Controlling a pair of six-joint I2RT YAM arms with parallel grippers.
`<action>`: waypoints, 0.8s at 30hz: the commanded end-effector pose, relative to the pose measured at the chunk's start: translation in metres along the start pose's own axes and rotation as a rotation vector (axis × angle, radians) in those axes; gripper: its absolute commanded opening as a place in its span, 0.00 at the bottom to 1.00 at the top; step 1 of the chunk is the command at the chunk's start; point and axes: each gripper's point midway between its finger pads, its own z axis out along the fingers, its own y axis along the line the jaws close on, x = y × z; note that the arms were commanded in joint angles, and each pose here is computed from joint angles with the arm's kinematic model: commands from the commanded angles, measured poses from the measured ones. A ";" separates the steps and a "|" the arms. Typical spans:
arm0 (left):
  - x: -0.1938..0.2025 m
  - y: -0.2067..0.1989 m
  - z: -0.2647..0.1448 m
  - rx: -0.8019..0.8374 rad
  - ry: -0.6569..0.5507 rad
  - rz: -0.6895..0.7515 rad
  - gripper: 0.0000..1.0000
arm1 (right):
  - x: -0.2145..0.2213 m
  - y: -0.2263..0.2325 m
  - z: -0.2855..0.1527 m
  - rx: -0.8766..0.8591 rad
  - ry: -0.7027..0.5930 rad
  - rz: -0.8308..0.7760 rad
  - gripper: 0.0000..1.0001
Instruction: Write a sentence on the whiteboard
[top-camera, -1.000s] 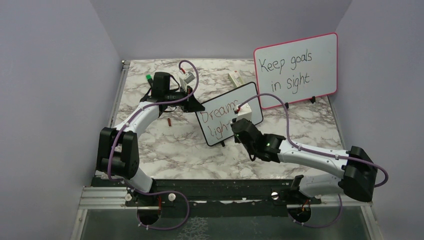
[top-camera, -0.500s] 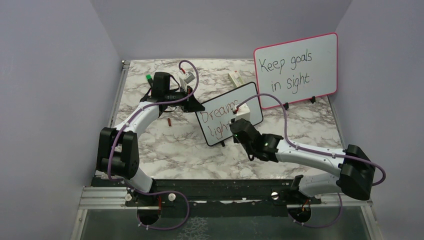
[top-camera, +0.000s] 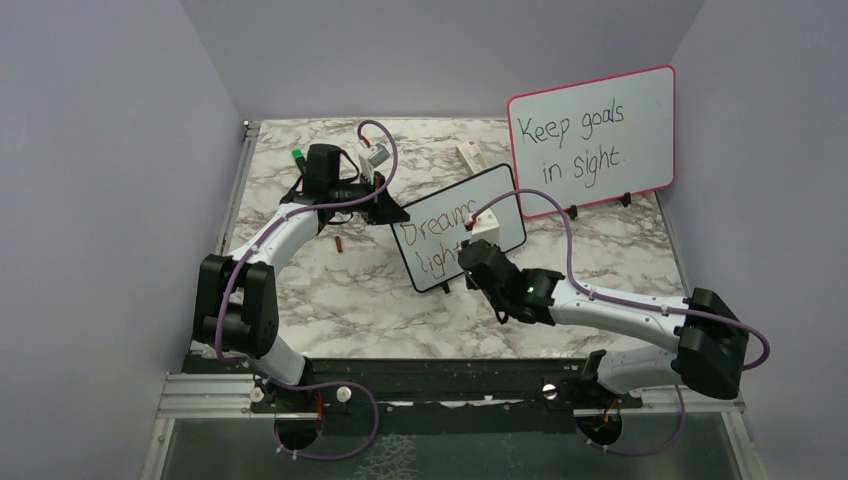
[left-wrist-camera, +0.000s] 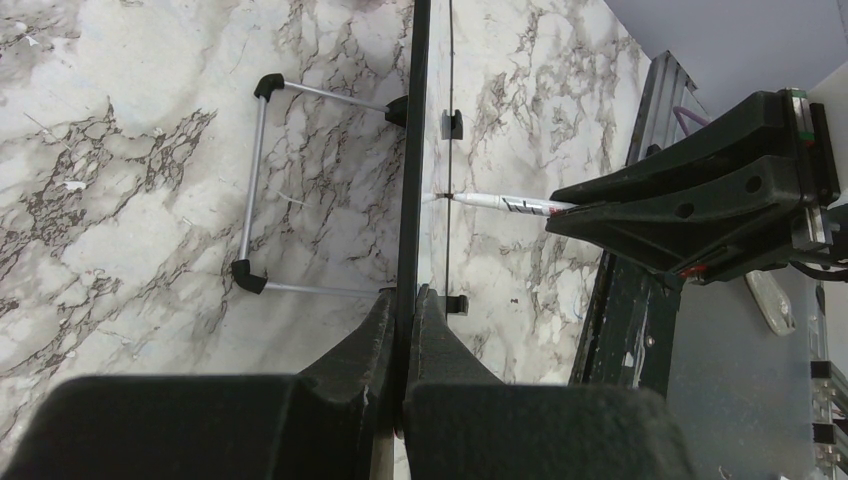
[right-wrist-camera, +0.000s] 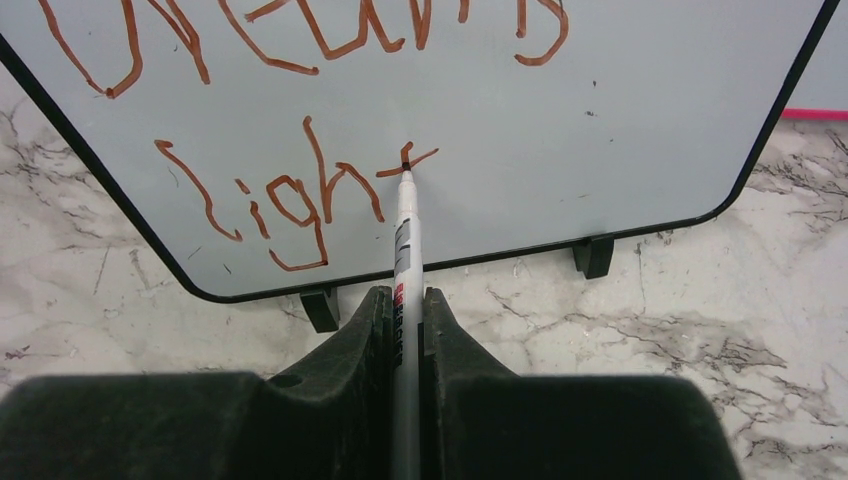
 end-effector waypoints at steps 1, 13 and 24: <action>0.069 0.040 0.010 -0.178 0.180 -0.113 0.00 | 0.026 -0.002 0.003 -0.003 0.077 0.002 0.01; 0.069 0.040 0.009 -0.180 0.179 -0.112 0.00 | 0.036 -0.008 0.000 0.012 0.101 -0.006 0.01; 0.069 0.039 0.009 -0.177 0.179 -0.113 0.00 | 0.024 -0.019 0.001 0.076 0.056 -0.006 0.01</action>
